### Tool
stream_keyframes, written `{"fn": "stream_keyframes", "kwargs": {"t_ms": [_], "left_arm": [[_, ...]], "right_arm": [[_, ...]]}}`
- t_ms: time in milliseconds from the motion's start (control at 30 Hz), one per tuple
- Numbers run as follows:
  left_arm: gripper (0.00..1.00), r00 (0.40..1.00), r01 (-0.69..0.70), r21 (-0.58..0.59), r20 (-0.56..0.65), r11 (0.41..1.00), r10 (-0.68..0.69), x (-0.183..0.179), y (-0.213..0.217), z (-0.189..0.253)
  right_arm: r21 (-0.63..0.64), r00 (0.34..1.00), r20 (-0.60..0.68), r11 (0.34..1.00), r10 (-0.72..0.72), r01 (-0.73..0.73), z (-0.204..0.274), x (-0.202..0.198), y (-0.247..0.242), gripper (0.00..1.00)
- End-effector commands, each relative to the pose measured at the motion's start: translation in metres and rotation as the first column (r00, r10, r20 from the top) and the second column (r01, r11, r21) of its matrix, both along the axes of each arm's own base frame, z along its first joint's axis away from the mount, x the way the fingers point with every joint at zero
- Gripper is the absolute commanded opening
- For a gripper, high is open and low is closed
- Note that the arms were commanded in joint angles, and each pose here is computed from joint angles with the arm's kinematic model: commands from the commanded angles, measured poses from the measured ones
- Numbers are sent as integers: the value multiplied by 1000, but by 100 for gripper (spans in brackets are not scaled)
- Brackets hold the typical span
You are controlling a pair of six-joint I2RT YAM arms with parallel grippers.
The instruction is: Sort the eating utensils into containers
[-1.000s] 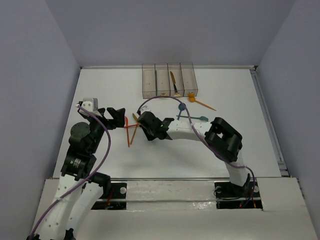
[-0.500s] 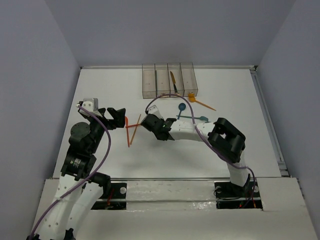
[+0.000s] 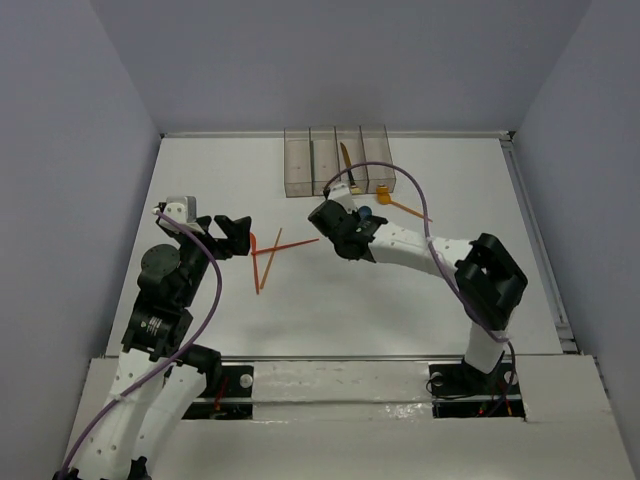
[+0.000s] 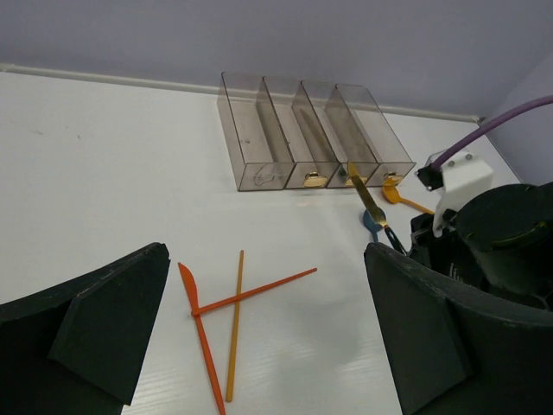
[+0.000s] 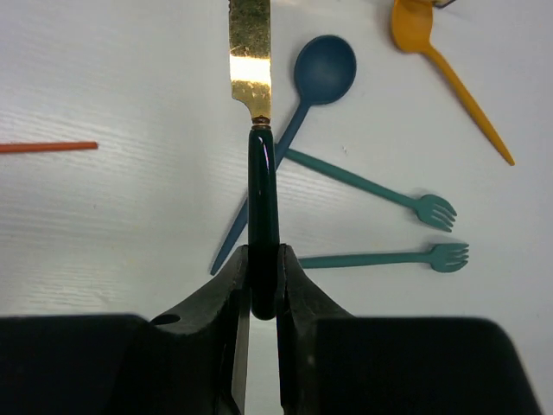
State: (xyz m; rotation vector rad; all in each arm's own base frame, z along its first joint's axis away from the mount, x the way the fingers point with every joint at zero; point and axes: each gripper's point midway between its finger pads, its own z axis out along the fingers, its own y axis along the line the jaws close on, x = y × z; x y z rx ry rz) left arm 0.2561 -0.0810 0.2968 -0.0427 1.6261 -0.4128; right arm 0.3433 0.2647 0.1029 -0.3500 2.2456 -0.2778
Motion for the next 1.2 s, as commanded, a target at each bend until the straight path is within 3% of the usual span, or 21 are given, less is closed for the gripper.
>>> {"fn": "stream_keyframes", "kwargs": {"t_ms": [0, 133, 333, 633, 1067, 1100, 1167], "left_arm": [[99, 998, 5, -28, 57, 1000, -3, 1, -1, 22], [99, 998, 5, -26, 56, 1000, -3, 0, -1, 22], [99, 999, 5, -27, 45, 1000, -3, 2, -2, 19], [99, 999, -37, -46, 5, 998, 37, 10, 2, 10], [99, 992, -71, -51, -110, 996, 65, 18, 3, -15], [99, 989, -80, -59, -128, 995, 72, 18, 3, -18], [99, 980, -98, -53, -180, 994, 87, 18, 4, -28]], "right_arm": [[122, 992, 117, 992, -36, 21, 51, 34, -11, 0], [242, 980, 195, 970, -37, -11, 90, 67, -14, 0], [309, 972, 236, 949, -23, -53, 113, 120, -6, 0], [410, 976, 213, 911, -46, -47, 97, 199, -15, 0], [478, 990, 138, 877, -8, -60, 51, 232, -2, 0], [485, 992, 126, 873, -12, -51, 46, 234, -5, 2], [486, 992, 124, 872, -14, -48, 45, 235, -4, 15]]}}
